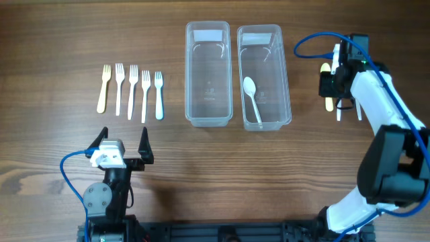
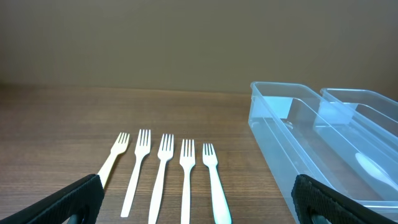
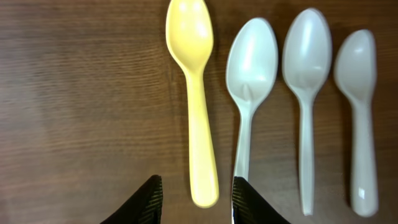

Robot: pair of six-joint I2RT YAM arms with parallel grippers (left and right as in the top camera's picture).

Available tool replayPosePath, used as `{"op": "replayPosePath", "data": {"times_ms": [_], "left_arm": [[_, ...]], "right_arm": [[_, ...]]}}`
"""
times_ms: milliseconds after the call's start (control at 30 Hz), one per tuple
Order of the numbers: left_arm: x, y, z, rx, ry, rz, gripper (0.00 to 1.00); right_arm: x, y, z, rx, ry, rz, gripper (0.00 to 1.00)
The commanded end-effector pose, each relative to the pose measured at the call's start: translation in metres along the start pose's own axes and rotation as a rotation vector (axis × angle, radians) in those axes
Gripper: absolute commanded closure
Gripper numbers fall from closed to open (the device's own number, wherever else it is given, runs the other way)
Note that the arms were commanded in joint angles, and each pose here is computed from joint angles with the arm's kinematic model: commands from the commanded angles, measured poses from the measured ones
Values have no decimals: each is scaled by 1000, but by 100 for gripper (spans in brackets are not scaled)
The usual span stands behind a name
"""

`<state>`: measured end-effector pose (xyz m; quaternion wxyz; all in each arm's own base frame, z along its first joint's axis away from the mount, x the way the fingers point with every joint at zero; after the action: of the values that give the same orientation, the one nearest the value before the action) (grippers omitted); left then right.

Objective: Pack container
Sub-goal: 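Return the right gripper to the spoons and grasp the yellow spoon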

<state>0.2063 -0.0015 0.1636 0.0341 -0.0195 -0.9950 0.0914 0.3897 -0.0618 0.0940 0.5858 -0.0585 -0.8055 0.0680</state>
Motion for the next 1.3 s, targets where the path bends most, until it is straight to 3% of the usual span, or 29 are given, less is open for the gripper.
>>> {"op": "replayPosePath", "data": {"times_ms": [0, 667, 733, 867, 1267], "left_arm": [[0, -3, 2, 5, 3, 22, 0], [0, -3, 2, 5, 3, 22, 0], [0, -3, 2, 5, 3, 22, 0], [0, -3, 2, 5, 3, 22, 0], [0, -3, 2, 5, 3, 22, 0]], "right_arm": [[-16, -9, 3, -36, 23, 22, 64], [-48, -18, 4, -82, 24, -16, 70], [-48, -16, 2, -79, 16, -35, 68], [-48, -9, -2, -47, -6, -90, 53], [-49, -10, -11, -36, -58, -82, 53]]}}
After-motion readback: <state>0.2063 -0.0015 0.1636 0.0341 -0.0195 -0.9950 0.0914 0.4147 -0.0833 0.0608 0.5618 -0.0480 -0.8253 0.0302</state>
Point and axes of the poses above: each gripper's point midway between its finger pads, its own x axis back along the fingers, its own y axis along the line the jaws close on, z = x × y, the point moved 4 cm from there along x, back along the fingers, and after that the axes turned 6 degrees about x, right-handed, at the moved point
